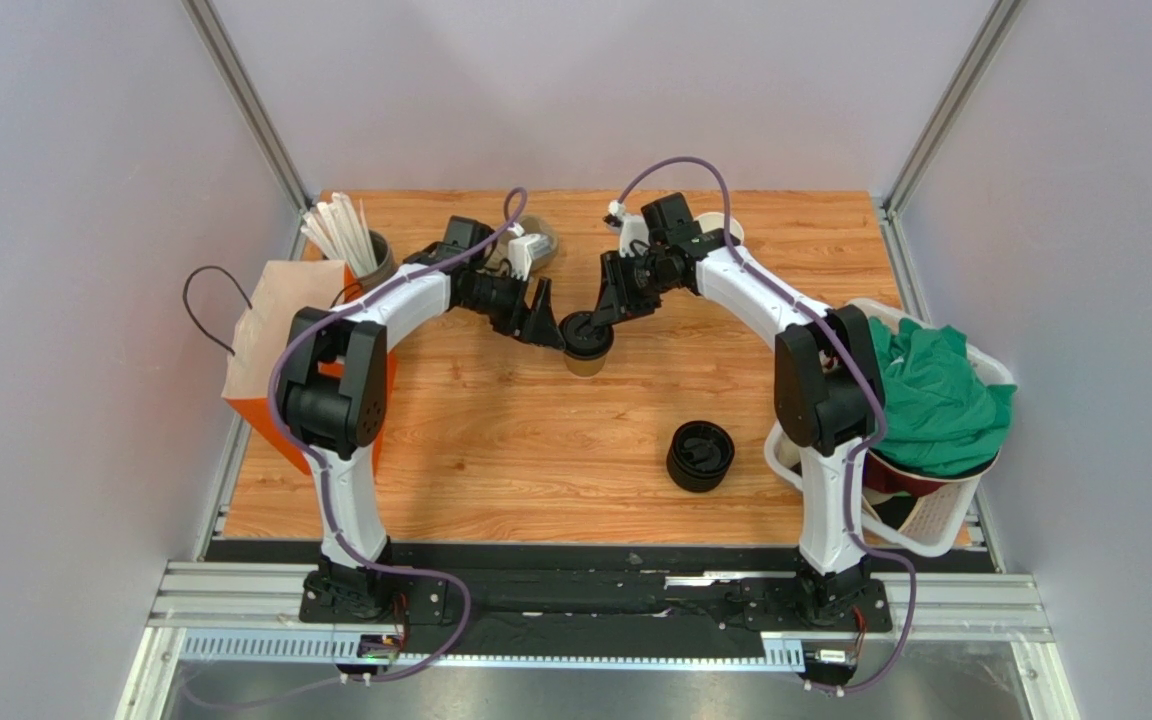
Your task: Pack the takeout coffee
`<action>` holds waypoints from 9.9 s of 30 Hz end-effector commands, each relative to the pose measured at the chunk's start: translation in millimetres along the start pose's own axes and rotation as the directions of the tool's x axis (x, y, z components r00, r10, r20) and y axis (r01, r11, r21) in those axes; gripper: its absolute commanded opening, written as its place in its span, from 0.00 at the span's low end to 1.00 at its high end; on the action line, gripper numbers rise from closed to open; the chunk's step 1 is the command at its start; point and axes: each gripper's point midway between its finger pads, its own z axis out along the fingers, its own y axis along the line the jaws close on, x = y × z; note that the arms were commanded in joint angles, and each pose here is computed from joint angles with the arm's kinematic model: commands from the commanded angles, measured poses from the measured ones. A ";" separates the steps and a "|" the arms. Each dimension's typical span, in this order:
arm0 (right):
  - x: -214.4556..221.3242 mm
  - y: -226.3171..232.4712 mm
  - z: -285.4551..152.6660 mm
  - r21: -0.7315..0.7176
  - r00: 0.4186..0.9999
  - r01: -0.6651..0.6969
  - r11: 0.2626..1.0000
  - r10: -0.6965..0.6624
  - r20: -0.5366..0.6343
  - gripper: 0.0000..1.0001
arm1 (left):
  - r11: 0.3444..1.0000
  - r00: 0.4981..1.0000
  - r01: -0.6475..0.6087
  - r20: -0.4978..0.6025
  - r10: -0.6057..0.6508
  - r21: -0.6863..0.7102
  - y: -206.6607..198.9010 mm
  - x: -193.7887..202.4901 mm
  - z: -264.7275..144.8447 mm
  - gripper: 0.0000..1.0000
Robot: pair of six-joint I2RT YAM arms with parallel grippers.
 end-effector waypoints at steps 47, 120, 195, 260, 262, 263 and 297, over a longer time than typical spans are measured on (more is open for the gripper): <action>15.7 -11.3 -20.3 0.120 0.993 0.107 0.987 -0.100 -0.064 0.30 | 0.997 0.999 -0.014 0.034 0.016 -0.080 14.7 -46.5 2.0 0.81; 38.2 64.6 -83.7 0.107 0.421 0.904 0.414 -0.905 -0.057 0.49 | 0.969 0.963 -0.238 0.117 0.244 -0.061 -73.1 -2.9 -159.4 0.87; -33.6 5.0 -48.5 0.431 0.899 0.430 0.794 -0.419 -0.126 0.68 | 0.888 0.855 -0.461 0.264 0.446 -0.009 -141.3 1.3 -194.2 0.96; -19.1 -22.6 -114.9 0.231 0.439 0.895 0.381 -0.842 -0.314 0.93 | 0.902 0.871 -0.431 0.253 0.421 -0.015 -129.0 4.1 -186.3 0.97; -22.5 -16.4 -111.4 0.174 0.358 0.932 0.318 -0.885 -0.297 0.93 | 0.902 0.871 -0.432 0.251 0.422 -0.018 -128.7 4.9 -186.4 0.97; -21.3 -13.5 -110.7 0.140 0.326 0.945 0.297 -0.900 -0.290 0.94 | 0.903 0.872 -0.430 0.250 0.420 -0.018 -128.3 5.3 -186.1 0.97; -25.5 -31.8 -58.6 -0.114 0.170 0.973 0.201 -0.956 -0.238 0.55 | 0.918 0.894 -0.397 0.229 0.385 0.006 -116.5 7.5 -176.8 0.97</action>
